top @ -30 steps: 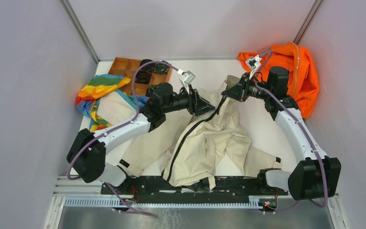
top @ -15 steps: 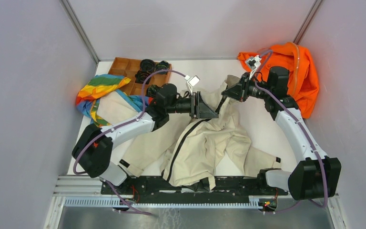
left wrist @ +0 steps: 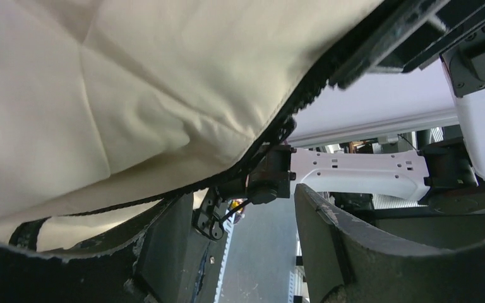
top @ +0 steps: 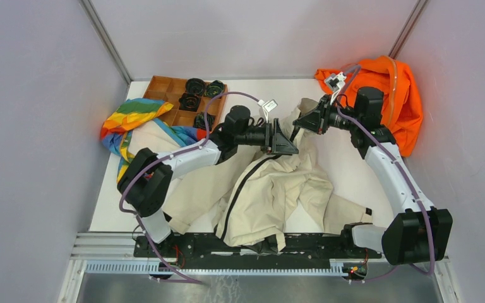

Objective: Zip up the jacket
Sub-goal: Zip the zipper on the jacket.

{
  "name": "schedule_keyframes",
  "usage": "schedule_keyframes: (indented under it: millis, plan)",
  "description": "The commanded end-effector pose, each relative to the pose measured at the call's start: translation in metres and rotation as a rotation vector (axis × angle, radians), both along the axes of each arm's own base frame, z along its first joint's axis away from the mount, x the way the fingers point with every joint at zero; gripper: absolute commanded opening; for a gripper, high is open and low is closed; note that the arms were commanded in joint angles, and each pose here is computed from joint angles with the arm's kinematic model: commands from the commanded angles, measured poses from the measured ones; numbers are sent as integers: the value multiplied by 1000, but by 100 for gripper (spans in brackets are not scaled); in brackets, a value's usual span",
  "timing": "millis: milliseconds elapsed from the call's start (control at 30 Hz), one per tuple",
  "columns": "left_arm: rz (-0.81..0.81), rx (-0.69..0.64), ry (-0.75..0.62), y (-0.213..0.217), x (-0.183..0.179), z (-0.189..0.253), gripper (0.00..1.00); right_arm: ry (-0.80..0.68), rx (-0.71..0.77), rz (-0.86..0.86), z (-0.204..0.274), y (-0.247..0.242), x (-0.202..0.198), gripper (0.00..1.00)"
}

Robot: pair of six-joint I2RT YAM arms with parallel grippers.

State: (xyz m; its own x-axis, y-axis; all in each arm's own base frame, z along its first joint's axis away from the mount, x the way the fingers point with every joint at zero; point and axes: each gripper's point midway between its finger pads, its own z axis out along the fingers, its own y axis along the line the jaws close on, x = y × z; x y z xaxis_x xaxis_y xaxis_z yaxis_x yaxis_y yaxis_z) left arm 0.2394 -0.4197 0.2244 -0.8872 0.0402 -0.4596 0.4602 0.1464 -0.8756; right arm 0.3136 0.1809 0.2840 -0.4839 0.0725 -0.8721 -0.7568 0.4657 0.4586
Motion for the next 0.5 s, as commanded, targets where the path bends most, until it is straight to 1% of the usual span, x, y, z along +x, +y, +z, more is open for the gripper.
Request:
schedule_keyframes:
  millis: [0, 133, 300, 467]
  plan:
    - [-26, -46, -88, -10, 11, 23, 67, -126, 27, 54, 36, 6, -9, 0]
    - [-37, -67, -115, -11, 14, 32, 67, -131, 27, 57, 38, 6, -10, 0]
    - [-62, -125, -133, -11, 8, 51, 59, -143, 18, 55, 37, 6, -9, 0]
    - [-57, -101, -127, -4, 3, 44, 58, -157, 12, 57, 41, 5, -8, 0]
